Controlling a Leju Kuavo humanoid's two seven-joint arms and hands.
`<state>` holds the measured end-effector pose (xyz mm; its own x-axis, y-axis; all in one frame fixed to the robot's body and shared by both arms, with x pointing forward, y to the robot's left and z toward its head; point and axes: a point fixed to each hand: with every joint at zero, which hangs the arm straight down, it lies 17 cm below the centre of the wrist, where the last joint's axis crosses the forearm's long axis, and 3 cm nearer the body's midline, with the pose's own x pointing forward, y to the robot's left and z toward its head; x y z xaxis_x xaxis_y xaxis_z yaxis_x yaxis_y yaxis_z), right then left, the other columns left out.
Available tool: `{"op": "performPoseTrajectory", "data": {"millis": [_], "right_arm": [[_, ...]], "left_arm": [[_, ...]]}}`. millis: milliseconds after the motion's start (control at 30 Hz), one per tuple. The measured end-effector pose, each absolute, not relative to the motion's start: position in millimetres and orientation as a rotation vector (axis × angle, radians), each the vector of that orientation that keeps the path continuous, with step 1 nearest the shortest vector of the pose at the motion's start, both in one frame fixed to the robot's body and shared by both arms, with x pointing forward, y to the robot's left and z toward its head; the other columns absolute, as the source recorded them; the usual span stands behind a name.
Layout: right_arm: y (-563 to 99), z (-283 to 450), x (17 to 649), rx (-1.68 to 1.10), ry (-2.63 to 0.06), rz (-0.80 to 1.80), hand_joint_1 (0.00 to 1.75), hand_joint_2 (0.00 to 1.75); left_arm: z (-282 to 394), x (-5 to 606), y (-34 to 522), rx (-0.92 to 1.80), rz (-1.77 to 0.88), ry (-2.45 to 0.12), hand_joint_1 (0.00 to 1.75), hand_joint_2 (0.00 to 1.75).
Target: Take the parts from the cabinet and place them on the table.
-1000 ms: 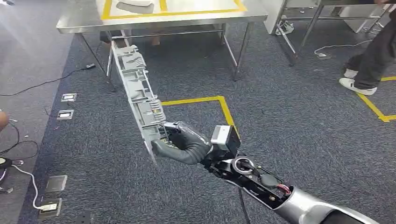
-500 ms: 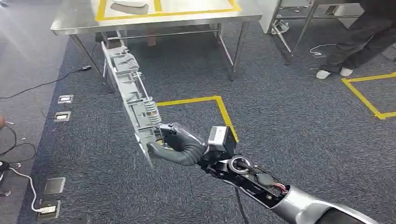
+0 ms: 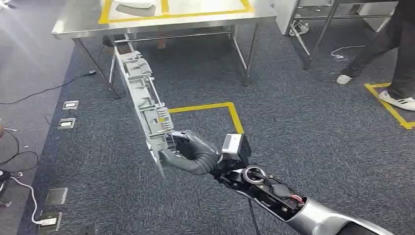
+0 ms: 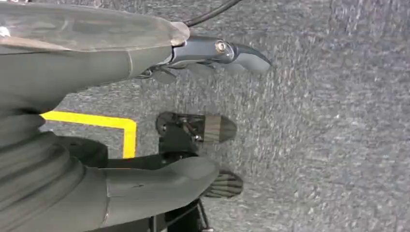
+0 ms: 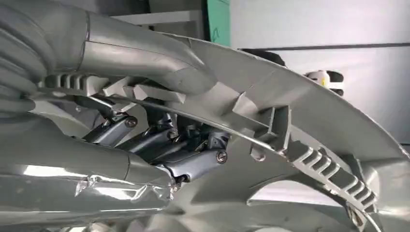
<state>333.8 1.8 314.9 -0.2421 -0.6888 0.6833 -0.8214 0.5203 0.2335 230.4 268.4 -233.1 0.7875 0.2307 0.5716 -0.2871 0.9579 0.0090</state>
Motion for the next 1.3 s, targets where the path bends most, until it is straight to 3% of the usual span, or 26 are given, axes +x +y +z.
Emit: {"op": "performPoseTrajectory", "data": {"millis": [1300], "right_arm": [[-24,324,342,1.165,-2.064,0.138,1.75,1.75]], "left_arm": [[-234,227,268,0.099,0.273,-0.599,0.00,1.75]]}}
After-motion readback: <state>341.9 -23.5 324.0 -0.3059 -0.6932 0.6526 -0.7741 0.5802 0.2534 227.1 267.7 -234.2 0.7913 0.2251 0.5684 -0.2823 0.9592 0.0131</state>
